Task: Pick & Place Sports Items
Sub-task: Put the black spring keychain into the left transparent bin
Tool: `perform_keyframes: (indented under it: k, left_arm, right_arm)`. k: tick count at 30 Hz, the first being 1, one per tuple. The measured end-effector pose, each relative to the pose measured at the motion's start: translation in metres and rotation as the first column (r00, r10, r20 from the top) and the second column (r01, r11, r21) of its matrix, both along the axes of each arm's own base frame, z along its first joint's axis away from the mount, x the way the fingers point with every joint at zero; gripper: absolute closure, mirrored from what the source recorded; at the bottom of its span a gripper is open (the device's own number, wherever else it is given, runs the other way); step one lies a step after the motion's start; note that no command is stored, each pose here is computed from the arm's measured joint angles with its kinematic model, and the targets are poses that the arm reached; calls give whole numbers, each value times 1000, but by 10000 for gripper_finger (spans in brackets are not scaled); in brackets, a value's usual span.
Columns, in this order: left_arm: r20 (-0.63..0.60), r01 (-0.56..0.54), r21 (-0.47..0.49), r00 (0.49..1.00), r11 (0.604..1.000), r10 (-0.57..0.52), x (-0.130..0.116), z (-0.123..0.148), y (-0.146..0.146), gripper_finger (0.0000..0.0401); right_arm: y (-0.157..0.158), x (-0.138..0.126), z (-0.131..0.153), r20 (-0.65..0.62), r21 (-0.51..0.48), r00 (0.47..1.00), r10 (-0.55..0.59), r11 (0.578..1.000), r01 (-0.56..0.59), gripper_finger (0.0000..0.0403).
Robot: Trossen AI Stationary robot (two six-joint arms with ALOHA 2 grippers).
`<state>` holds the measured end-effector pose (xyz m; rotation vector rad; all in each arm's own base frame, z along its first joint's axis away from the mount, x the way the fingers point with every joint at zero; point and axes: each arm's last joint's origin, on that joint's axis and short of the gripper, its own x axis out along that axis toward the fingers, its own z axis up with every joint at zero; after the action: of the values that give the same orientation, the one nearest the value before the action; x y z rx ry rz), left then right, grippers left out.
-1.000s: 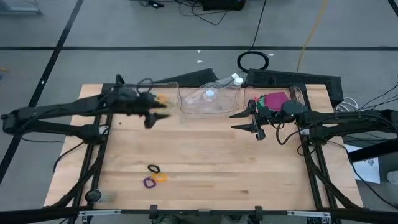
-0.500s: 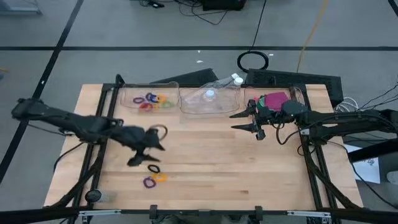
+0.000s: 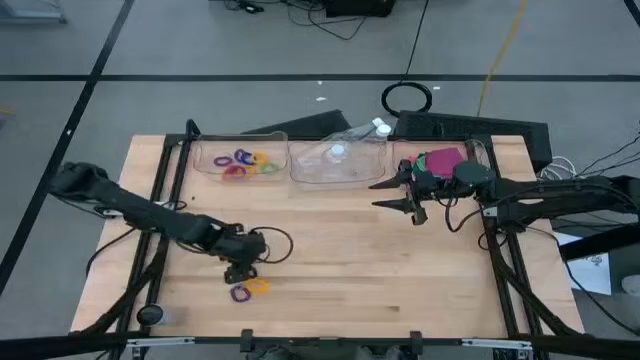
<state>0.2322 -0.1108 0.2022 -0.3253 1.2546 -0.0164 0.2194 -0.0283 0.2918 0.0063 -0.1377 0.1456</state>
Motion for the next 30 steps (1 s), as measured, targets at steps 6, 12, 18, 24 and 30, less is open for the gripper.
perform_keyframes:
  k: [6, 12, 18, 24, 30]
  left_arm:
    - [-175, -80, 44, 981, 996, 87, 1, -25, -1, 132]
    - [-248, -96, 77, 962, 992, 112, 3, -40, -2, 132]
    - [-277, -79, 86, 956, 993, 100, 4, -49, -5, 132]
    - [-263, -57, 95, 961, 994, 80, 4, -50, -9, 133]
    - [-223, -9, 130, 974, 991, 38, 2, -50, -16, 133]
  right_arm:
    - [0, 0, 0, -3, 25, 1000, 4, 1000, -4, 206]
    - [0, 0, 1, 4, 24, 1000, 7, 1000, -7, 206]
    - [0, 0, 1, 5, 24, 1000, 7, 1000, -7, 206]
    - [0, 0, 1, 4, 24, 1000, 7, 1000, -8, 206]
    - [0, 0, 1, 4, 24, 1000, 7, 1000, -8, 206]
